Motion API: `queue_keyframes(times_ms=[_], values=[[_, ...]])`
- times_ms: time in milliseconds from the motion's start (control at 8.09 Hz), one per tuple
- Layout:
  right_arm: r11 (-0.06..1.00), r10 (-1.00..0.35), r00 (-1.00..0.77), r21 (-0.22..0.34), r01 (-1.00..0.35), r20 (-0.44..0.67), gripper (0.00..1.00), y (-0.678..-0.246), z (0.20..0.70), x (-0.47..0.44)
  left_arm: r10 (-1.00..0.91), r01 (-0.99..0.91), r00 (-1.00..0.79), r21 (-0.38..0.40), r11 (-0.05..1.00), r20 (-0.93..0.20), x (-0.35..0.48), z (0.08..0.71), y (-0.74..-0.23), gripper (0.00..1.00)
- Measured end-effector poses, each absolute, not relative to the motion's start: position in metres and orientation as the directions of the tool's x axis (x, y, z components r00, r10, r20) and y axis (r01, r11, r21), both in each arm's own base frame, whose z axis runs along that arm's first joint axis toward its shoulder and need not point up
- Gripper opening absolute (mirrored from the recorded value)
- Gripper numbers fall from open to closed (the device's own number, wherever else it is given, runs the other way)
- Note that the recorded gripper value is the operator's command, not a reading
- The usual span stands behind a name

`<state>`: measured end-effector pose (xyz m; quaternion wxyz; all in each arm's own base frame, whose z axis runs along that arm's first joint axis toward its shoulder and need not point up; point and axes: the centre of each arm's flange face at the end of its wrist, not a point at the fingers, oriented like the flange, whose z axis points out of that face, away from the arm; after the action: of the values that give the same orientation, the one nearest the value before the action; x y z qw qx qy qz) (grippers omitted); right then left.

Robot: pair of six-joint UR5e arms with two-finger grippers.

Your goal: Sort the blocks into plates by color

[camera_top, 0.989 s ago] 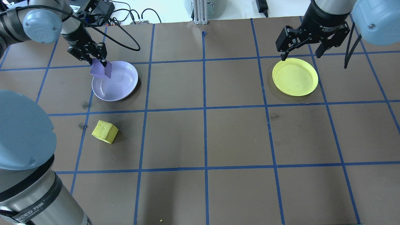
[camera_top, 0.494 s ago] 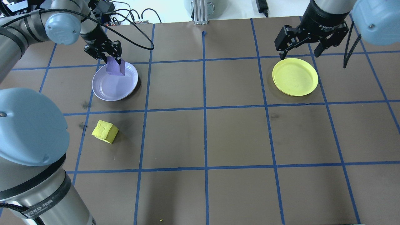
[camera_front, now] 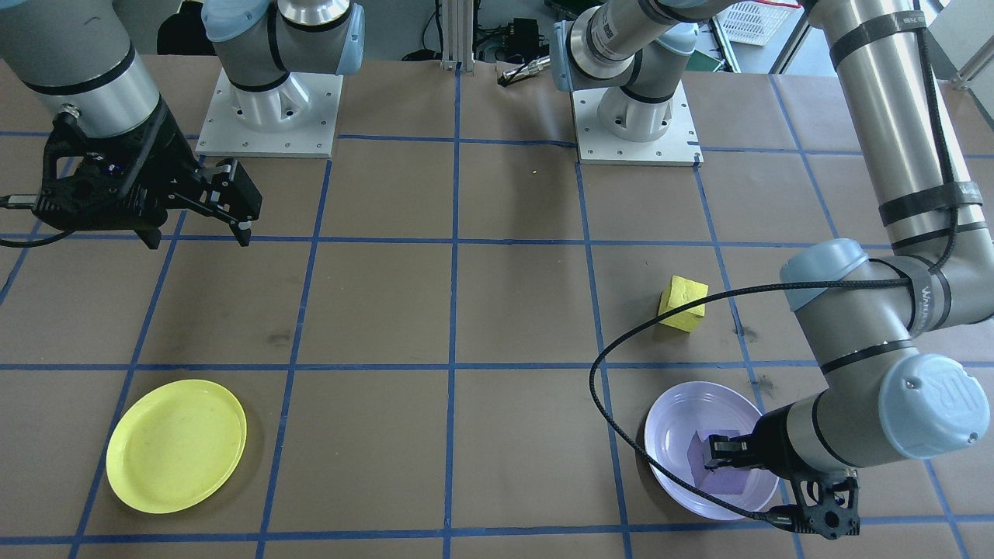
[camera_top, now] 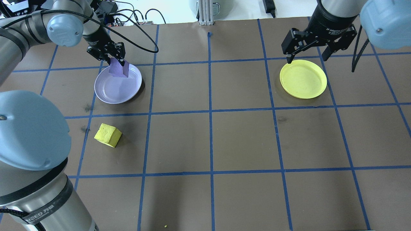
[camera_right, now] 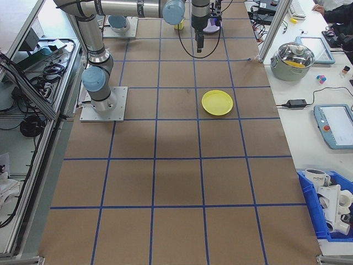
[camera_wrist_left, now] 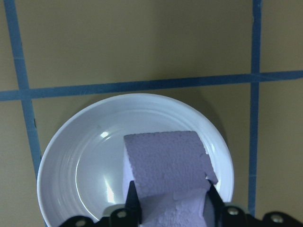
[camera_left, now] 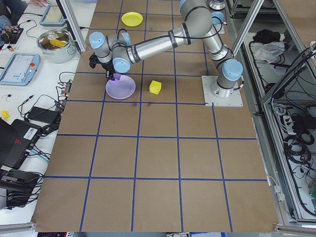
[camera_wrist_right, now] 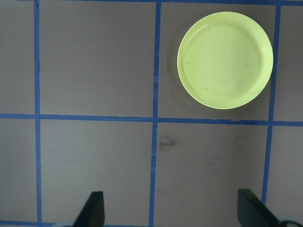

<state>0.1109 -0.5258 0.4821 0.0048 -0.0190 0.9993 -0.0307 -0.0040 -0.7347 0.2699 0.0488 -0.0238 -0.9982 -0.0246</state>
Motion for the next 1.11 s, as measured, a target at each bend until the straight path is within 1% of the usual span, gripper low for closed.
queue_keyframes(times_ms=[124, 247, 989, 1112], values=[[0.997, -0.039, -0.999, -0.062, -0.039, -0.008, 1.0, -0.526, 0.482, 0.111, 0.046, 0.051, -0.994, 0.046, 0.998, 0.097, 0.0, 0.27, -0.734, 0.67], [0.997, -0.04, -0.999, -0.061, -0.039, -0.007, 1.0, -0.526, 0.482, 0.111, 0.045, 0.049, -0.994, 0.045, 0.998, 0.095, 0.004, 0.271, -0.733, 1.0], [0.997, -0.036, -0.999, -0.061, -0.036, 0.002, 1.0, -0.526, 0.481, 0.11, 0.03, 0.036, -0.995, 0.053, 0.998, 0.099, 0.007, 0.277, -0.725, 1.0], [0.997, -0.038, -0.999, -0.06, -0.038, 0.002, 1.0, -0.526, 0.481, 0.11, 0.029, 0.034, -0.995, 0.05, 0.998, 0.096, 0.007, 0.285, -0.722, 1.0]])
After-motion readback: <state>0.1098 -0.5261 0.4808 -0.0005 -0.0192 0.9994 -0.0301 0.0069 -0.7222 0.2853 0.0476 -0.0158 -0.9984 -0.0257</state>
